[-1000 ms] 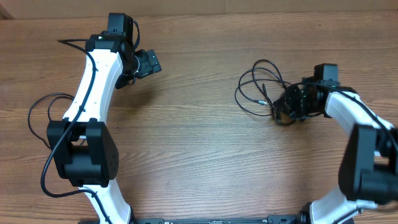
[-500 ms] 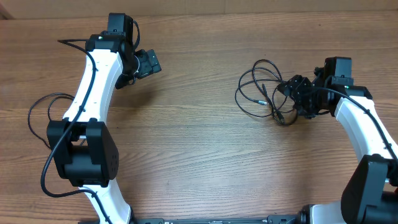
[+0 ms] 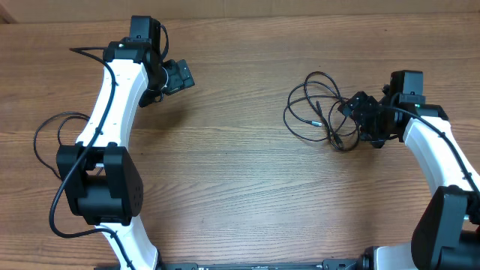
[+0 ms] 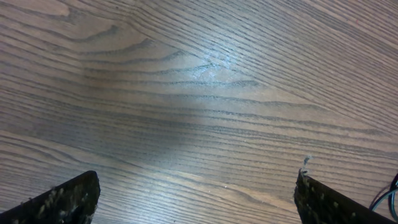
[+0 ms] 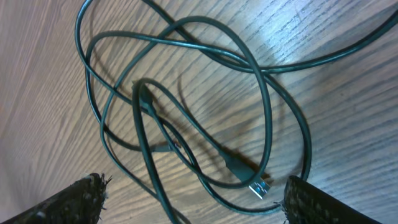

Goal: Untangle cables

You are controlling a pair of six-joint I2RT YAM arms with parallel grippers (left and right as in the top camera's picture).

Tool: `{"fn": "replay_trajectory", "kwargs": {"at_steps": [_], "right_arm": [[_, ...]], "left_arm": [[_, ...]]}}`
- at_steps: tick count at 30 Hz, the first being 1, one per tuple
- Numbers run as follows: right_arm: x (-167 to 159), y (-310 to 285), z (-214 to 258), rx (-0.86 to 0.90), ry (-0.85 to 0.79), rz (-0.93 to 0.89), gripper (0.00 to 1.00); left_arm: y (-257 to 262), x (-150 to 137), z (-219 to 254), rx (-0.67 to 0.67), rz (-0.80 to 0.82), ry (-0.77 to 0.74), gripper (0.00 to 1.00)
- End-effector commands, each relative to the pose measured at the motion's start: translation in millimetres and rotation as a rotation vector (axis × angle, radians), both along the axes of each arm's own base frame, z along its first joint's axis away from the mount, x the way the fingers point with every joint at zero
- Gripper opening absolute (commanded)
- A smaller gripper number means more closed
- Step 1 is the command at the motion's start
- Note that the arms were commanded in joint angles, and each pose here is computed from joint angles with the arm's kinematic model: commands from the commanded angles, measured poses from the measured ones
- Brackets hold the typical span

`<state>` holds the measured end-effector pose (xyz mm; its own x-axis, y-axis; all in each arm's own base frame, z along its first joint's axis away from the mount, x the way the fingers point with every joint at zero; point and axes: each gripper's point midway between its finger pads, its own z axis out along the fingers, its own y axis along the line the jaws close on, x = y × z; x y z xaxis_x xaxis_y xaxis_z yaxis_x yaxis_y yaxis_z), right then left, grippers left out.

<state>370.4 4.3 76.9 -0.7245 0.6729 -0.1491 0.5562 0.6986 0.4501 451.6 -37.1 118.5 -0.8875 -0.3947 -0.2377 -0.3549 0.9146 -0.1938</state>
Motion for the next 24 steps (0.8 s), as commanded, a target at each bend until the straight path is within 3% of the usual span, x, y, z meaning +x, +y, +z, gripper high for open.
{"fn": "replay_trajectory", "kwargs": {"at_steps": [1, 7, 9, 11, 14, 16, 24], "right_arm": [[-10.3, 2.0, -18.3, 0.003, 0.044, -0.040, 0.88], [-7.9, 12.7, -26.9, -0.001, 0.007, -0.010, 0.65], [-6.2, 13.4, -26.2, -0.004, 0.000, -0.006, 0.63], [-6.3, 7.5, -27.7, -0.035, 0.003, -0.021, 0.71], [-11.1, -9.4, -32.7, -0.126, 0.031, -0.061, 0.93], [-11.6, -16.9, -33.6, -0.165, 0.036, -0.078, 1.00], [24.9, -0.3, -11.6, -0.071, -0.148, -0.011, 1.00]], "left_arm": [[-0.4, -2.2, 5.4, 0.008, -0.016, -0.011, 0.99], [-0.4, -2.2, 5.4, 0.008, -0.016, -0.011, 1.00], [-0.4, -2.2, 5.5, 0.008, -0.016, -0.011, 1.00], [-0.4, -2.2, 5.4, 0.008, -0.016, -0.011, 1.00], [-0.4, -2.2, 5.5, 0.008, -0.016, -0.011, 0.99], [-0.4, -2.2, 5.4, 0.008, -0.016, -0.011, 1.00], [-0.4, -2.2, 5.4, 0.008, -0.016, -0.011, 1.00]]}}
